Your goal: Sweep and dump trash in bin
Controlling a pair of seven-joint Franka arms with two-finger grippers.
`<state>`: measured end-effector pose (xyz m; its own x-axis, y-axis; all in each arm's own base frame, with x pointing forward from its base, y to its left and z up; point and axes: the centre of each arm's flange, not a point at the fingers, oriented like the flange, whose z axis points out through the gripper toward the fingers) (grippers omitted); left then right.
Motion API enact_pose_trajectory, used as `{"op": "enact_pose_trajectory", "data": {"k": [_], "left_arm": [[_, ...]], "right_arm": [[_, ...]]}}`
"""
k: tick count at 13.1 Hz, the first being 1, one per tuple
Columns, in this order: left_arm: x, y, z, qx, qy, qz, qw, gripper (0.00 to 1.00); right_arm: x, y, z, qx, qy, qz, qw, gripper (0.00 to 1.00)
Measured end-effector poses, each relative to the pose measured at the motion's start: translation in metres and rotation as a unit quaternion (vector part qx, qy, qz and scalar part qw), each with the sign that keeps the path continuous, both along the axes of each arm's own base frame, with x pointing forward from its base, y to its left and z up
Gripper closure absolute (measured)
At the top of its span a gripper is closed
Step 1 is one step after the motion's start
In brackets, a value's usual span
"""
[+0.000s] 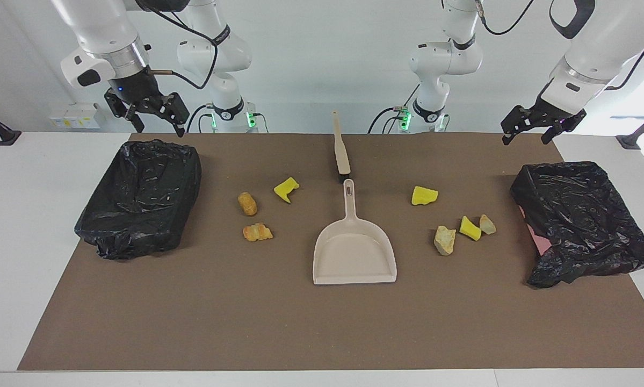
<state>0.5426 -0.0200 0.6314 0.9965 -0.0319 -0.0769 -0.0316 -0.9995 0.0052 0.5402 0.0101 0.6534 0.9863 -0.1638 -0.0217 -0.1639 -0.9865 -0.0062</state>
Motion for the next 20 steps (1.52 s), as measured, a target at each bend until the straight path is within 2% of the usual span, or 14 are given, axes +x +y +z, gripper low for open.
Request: {"op": "enact_pose_trajectory", "data": {"k": [13,16,20], "left_arm": [[-0.001,-0.007,0.002,0.000,-0.002,-0.006,1.000,0.00],[-0.005,-0.014,0.002,-0.013,-0.003,-0.011,1.000,0.00],[-0.018,-0.038,-0.040,-0.019,-0.011,-0.030,0.999,0.00]], "right_arm": [[0.000,-0.007,-0.001,0.000,0.003,-0.006,1.000,0.00],[0.000,-0.007,-0.001,0.000,0.003,-0.006,1.000,0.00],[-0.001,-0.008,-0.003,0.000,0.005,-0.006,1.000,0.00]]}}
